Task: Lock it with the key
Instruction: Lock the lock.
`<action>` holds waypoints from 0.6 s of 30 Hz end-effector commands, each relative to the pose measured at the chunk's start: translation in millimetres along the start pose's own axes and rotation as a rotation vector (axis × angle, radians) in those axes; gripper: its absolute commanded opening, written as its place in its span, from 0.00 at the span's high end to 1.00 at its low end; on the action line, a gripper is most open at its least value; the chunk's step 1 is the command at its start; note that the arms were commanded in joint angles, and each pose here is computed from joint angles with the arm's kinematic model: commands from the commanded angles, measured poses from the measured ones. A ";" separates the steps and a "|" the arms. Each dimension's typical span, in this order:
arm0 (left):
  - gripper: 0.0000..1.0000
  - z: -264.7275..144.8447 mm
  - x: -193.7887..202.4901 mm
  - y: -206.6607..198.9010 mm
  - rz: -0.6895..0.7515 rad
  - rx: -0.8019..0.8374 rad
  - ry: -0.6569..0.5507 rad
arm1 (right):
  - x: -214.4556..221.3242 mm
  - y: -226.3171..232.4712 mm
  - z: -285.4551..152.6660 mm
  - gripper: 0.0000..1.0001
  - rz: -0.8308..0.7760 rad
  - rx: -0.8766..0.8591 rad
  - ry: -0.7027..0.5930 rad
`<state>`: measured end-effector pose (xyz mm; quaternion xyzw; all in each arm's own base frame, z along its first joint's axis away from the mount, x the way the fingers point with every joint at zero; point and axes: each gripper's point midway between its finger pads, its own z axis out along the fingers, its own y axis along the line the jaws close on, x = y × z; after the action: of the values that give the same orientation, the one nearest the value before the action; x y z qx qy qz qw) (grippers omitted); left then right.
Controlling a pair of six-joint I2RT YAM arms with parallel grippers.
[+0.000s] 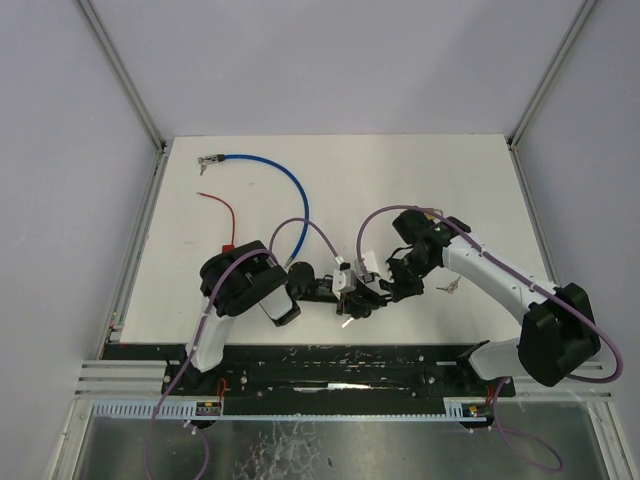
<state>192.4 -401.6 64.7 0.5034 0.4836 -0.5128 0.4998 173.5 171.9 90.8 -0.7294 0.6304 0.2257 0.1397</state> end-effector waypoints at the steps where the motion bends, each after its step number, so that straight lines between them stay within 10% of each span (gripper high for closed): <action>1: 1.00 -4.3 -6.1 19.8 0.076 -0.108 -0.023 | -34.9 10.3 13.3 1.00 -0.003 -0.072 -0.150; 18: 1.00 -0.7 1.2 19.7 0.043 -0.099 -0.017 | -33.6 -32.7 32.6 1.00 0.045 0.071 -0.150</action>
<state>203.0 -395.5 63.4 0.4884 0.5018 -0.4976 0.5119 188.7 180.9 81.4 -0.6793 0.6822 0.2161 0.1628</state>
